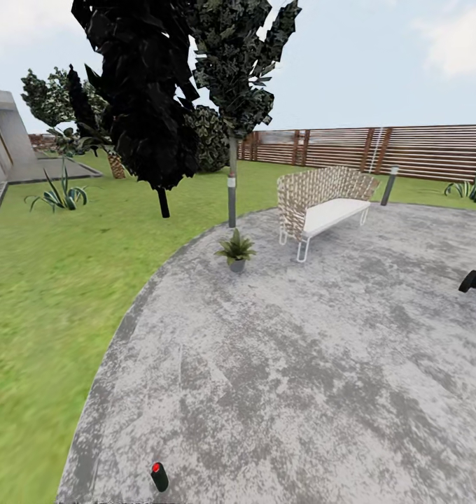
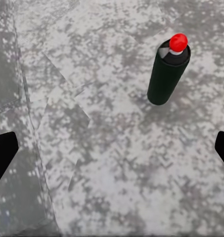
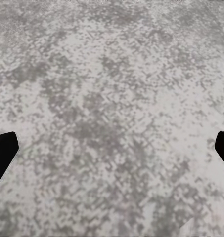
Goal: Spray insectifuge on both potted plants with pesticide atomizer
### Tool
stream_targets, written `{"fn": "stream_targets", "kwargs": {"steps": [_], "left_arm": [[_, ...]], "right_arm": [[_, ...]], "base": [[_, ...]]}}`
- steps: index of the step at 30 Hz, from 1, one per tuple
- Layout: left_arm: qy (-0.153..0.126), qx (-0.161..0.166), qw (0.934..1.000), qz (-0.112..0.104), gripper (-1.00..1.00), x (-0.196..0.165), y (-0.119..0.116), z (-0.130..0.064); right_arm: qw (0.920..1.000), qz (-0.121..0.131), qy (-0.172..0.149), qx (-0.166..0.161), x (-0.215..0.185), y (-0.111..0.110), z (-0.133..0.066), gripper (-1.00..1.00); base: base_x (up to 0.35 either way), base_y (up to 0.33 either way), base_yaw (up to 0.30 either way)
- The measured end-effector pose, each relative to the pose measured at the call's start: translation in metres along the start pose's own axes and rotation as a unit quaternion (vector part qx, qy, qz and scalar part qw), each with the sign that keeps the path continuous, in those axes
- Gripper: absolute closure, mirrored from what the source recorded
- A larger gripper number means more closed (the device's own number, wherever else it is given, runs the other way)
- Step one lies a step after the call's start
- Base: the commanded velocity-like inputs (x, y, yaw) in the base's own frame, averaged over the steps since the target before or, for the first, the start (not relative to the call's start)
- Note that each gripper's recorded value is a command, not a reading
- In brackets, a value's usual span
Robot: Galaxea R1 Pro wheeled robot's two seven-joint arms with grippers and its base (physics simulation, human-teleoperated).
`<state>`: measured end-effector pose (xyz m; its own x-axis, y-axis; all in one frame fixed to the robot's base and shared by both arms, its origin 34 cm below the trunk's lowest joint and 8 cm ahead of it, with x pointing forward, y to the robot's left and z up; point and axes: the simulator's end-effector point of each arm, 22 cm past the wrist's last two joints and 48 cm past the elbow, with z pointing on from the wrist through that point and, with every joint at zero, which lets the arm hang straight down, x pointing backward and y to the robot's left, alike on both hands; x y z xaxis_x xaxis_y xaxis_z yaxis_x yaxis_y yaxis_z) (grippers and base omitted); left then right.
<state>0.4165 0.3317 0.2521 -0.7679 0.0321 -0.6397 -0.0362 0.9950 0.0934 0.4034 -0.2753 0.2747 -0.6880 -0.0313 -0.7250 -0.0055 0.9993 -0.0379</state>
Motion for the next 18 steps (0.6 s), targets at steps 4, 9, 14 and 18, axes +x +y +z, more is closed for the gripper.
{"fn": "stream_targets", "kwargs": {"steps": [4, 9, 14, 18], "left_arm": [[0.000, 0.000, 1.0000, 0.000, -1.00, -0.0001, 0.0000, 0.0000], [0.000, 0.000, 1.0000, 0.000, -1.00, 0.0001, 0.0000, 0.0000], [0.000, 0.000, 1.0000, 0.000, -1.00, 0.0000, -0.0001, 0.0000], [0.000, 0.000, 1.0000, 0.000, -1.00, 0.0000, -0.0008, 0.0000]], "right_arm": [[1.0000, 0.000, 0.000, 0.000, 0.0001, 0.0001, 0.0000, -1.00], [1.0000, 0.000, 0.001, 0.000, 0.0006, 0.0001, -0.0002, -1.00], [1.0000, 0.000, 0.000, 0.000, 0.0004, 0.0001, -0.0001, -1.00], [1.0000, 0.000, 0.001, 0.000, 0.0006, 0.0001, -0.0003, -1.00]], "base": [[0.000, 0.000, 0.176], [0.000, 0.000, 0.176], [0.000, 0.000, 0.176], [0.032, -0.131, 0.170]]}}
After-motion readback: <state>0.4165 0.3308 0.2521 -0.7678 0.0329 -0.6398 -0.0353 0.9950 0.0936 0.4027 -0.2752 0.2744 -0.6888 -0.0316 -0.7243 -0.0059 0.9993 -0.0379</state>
